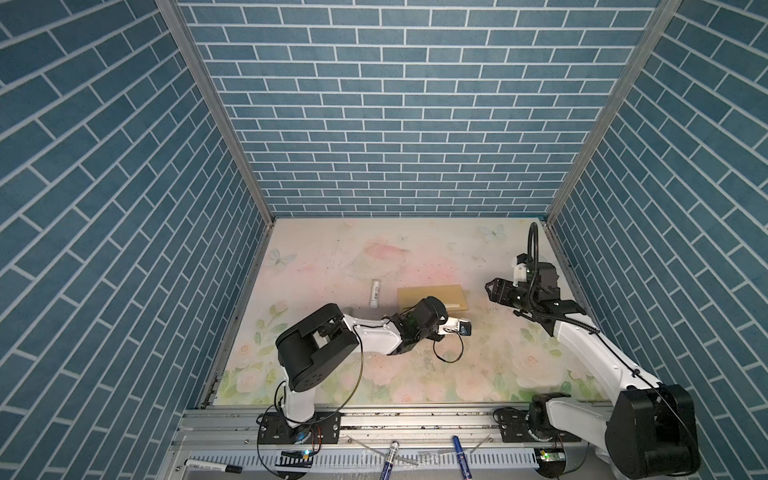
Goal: Place the letter into the envelope and seal it
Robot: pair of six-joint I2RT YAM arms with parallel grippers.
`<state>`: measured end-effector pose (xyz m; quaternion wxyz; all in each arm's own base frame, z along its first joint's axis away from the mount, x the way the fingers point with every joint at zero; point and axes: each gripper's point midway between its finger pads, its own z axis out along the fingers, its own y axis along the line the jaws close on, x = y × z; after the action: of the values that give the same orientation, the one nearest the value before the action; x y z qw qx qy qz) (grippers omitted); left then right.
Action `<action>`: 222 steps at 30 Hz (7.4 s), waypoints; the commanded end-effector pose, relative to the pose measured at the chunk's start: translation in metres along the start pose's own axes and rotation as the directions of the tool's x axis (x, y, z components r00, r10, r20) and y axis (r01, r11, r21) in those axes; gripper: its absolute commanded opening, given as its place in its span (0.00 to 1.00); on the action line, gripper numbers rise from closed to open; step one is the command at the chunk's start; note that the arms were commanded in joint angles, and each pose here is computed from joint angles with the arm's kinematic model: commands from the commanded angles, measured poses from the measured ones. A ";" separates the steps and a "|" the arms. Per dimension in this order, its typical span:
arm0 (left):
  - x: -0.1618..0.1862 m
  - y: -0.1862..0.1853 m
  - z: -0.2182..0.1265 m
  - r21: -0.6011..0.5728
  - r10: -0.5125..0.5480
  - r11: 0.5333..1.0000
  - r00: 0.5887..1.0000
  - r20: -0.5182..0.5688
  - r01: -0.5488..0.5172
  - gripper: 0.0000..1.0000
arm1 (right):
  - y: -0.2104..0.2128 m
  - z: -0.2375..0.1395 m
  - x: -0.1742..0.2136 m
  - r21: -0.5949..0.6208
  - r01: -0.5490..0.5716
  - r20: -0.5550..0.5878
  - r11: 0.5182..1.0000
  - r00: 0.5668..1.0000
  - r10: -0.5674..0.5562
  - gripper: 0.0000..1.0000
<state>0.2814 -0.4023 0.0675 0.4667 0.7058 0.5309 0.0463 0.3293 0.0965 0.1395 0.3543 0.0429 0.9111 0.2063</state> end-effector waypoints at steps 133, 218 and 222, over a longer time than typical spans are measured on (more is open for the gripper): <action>0.093 0.087 -0.106 -0.297 -0.921 0.389 0.375 -0.105 0.872 0.49 | 0.045 0.108 0.036 -0.207 -0.096 -0.283 0.974 0.958 0.035 0.30; 0.071 0.095 -0.150 -0.058 -0.666 0.619 0.563 0.490 0.783 0.00 | 0.259 -0.037 -0.001 -0.650 0.223 -0.027 0.726 0.949 -0.316 0.72; 0.066 0.092 -0.149 -0.053 -0.648 0.637 0.572 0.504 0.769 0.00 | 0.264 -0.030 0.008 -0.646 0.233 -0.052 0.727 0.937 -0.346 0.70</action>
<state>0.2943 -0.2550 0.1736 0.6140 0.3403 0.6722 -0.2354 0.2863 0.3209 0.2465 0.2942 -0.2244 0.8173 0.4418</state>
